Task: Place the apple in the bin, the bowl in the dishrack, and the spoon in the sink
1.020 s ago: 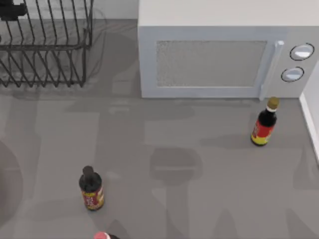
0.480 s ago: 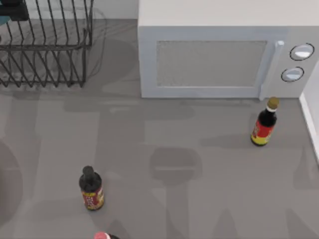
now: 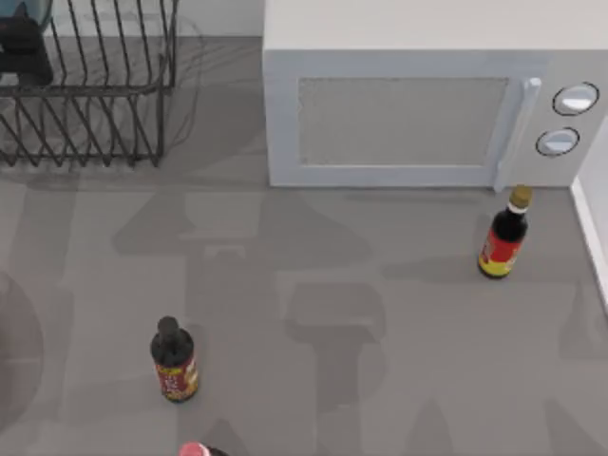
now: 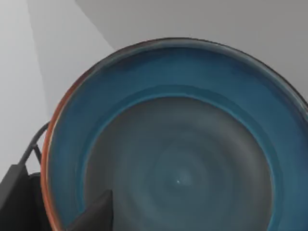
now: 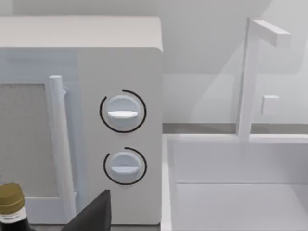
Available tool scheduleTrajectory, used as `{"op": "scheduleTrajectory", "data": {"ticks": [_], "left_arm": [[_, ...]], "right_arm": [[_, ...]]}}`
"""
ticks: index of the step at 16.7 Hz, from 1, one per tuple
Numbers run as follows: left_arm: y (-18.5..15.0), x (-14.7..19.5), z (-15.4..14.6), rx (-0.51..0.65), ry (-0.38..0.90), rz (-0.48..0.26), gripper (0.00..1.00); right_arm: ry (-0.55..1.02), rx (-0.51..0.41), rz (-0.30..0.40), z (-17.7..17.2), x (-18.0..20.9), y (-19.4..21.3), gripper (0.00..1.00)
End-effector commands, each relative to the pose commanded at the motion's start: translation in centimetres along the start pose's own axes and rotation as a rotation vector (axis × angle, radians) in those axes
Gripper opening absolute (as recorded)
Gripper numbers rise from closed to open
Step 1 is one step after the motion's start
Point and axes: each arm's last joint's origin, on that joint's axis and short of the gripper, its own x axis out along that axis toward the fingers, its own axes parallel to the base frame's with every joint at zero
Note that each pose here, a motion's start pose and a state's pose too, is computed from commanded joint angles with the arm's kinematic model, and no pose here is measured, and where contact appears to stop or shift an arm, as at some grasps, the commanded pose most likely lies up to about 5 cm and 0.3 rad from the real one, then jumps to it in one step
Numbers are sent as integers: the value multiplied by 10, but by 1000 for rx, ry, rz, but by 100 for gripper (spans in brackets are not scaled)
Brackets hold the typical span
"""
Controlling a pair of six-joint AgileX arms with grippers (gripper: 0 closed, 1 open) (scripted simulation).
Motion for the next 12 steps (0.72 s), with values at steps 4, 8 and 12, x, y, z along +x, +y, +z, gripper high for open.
{"op": "scheduleTrajectory", "data": {"ticks": [4,8,12], "left_arm": [[-7,-61,24,-13,-46,6,100],[-13,-118,35,-46,-119,4,100],[-18,-180,39,-51,-263,1,100]], "right_arm": [[0,0,0,0,0,0,100],[0,0,0,0,0,0,100],[0,0,0,0,0,0,100]]}}
